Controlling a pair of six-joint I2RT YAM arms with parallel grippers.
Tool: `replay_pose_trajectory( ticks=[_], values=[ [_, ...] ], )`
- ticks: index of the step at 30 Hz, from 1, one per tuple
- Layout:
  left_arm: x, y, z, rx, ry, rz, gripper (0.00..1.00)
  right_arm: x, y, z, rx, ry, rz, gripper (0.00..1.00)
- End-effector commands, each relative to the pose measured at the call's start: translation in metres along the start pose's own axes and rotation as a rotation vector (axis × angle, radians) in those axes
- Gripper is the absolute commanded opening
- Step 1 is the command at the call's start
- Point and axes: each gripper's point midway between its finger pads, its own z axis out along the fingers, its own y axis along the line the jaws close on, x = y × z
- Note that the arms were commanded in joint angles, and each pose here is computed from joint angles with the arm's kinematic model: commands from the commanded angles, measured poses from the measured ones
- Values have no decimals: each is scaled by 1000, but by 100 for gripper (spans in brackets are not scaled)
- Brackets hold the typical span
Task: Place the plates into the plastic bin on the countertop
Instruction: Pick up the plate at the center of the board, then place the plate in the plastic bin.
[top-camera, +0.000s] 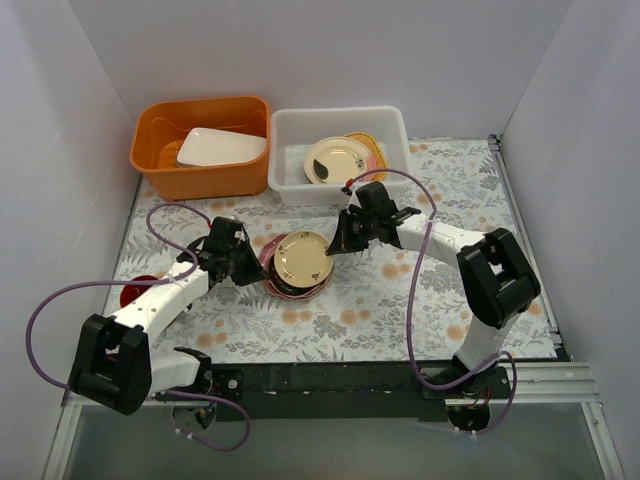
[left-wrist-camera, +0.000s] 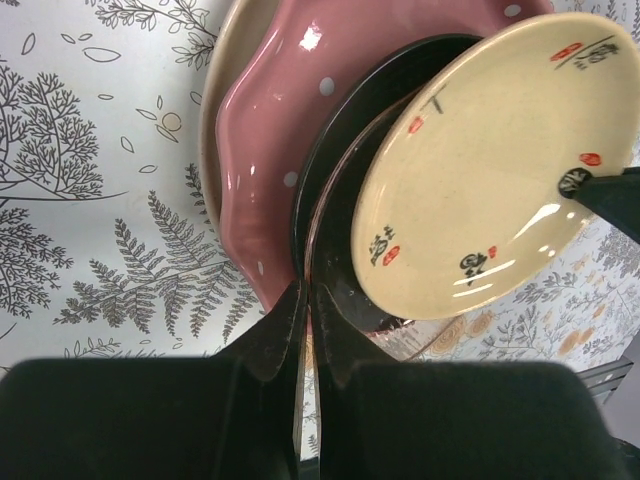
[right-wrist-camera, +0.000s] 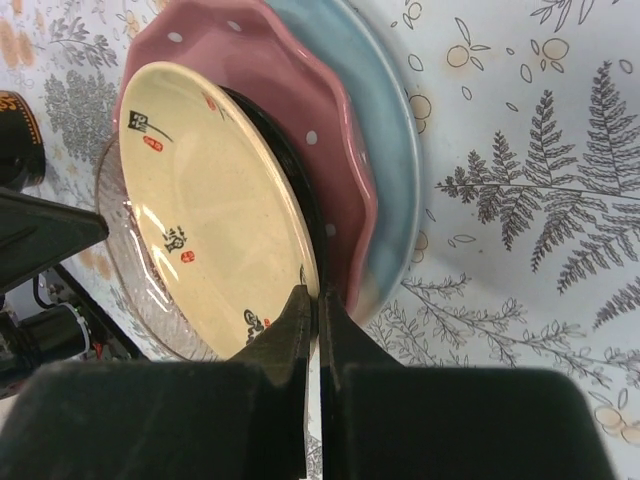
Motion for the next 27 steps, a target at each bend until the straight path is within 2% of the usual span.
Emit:
replay_pose_trajectory(
  ticks=[1,8,16,18,19,20,22,23,27],
  values=[
    [4,4,-5,-12,2,15,0,-27,25,-29,-25,-103,-60,1],
    [4,3,-7,-6,0,16,0,-47,46,-67,-49,-206,-94,1],
    [-3,-4,-12,8,-19,16,0,-42,50,-83,-69,-216,-88,1],
    [-6,-7,-14,13,-26,18,9,-40,50,-85,-70,-217,-86,1],
    [-7,-8,-15,16,-30,19,17,-40,51,-87,-72,-222,-88,1],
    [-9,-11,-17,22,-35,21,30,-40,51,-88,-70,-223,-89,1],
    [-10,-13,-20,34,-42,23,47,-42,52,-92,-67,-230,-88,1],
    [-11,-16,-22,46,-43,28,58,-42,52,-93,-67,-233,-89,1],
    [-14,-23,-31,73,-60,36,88,-41,53,-99,-65,-242,-88,1]
  ],
)
